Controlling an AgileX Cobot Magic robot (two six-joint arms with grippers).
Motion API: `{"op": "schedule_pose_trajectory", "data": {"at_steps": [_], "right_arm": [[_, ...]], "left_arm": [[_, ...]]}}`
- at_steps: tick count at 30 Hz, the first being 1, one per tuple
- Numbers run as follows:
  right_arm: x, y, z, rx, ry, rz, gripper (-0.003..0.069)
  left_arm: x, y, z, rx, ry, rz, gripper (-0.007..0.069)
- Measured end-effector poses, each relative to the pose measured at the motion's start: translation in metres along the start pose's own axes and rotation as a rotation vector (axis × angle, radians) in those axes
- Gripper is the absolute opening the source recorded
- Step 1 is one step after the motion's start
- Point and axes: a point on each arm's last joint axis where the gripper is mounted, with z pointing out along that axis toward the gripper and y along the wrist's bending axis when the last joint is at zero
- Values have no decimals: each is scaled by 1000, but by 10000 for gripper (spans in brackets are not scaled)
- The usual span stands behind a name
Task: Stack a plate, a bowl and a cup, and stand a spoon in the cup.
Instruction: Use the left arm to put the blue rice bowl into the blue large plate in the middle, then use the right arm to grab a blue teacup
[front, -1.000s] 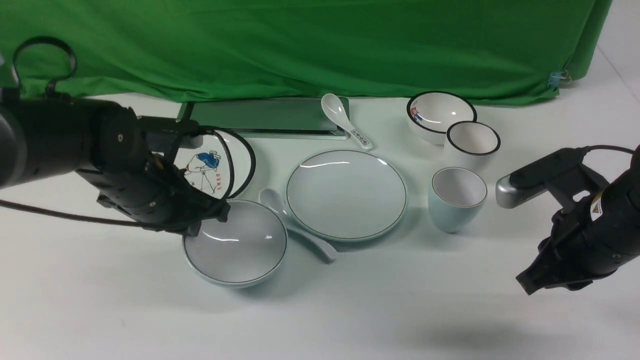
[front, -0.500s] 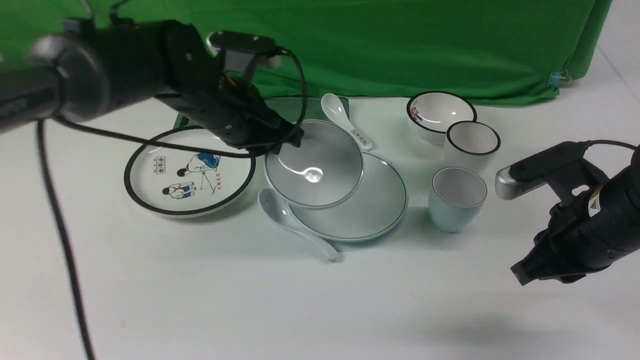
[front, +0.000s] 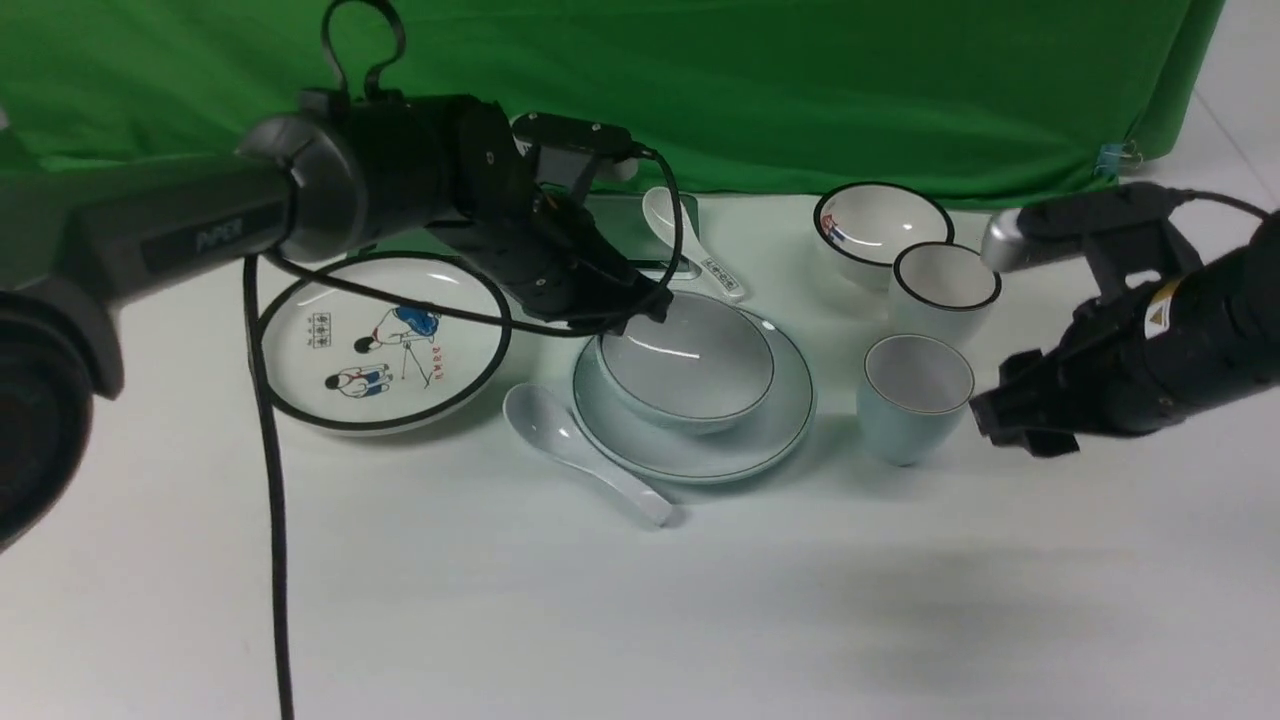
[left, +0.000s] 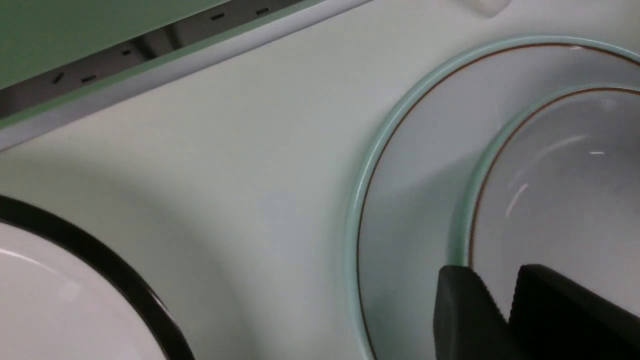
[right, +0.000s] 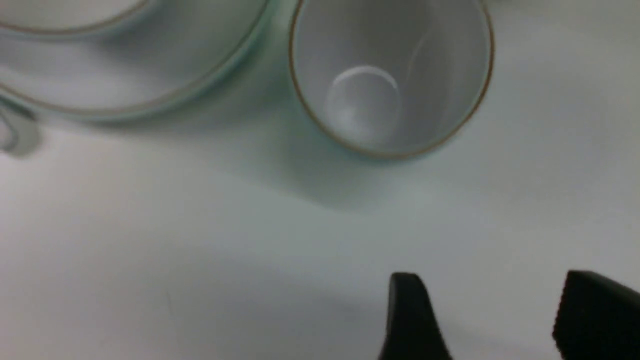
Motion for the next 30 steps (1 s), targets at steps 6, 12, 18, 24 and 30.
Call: {"op": "schedule_pose_trajectory", "data": {"at_steps": [6, 12, 18, 24, 30], "right_arm": [[-28, 2, 24, -27, 0, 21, 421], [-50, -6, 46, -9, -6, 16, 421], [-44, -11, 73, 23, 58, -25, 393], [-41, -8, 80, 18, 97, -92, 125], [-56, 4, 56, -9, 164, -144, 76]], "left_arm": [[-3, -3, -5, 4, -10, -8, 357], [-22, -6, -75, -87, -58, 6, 419], [-22, -14, -175, -140, -217, 13, 253], [25, -25, -236, -147, -335, -3, 59], [85, -32, -267, -161, -343, 9, -20]]}}
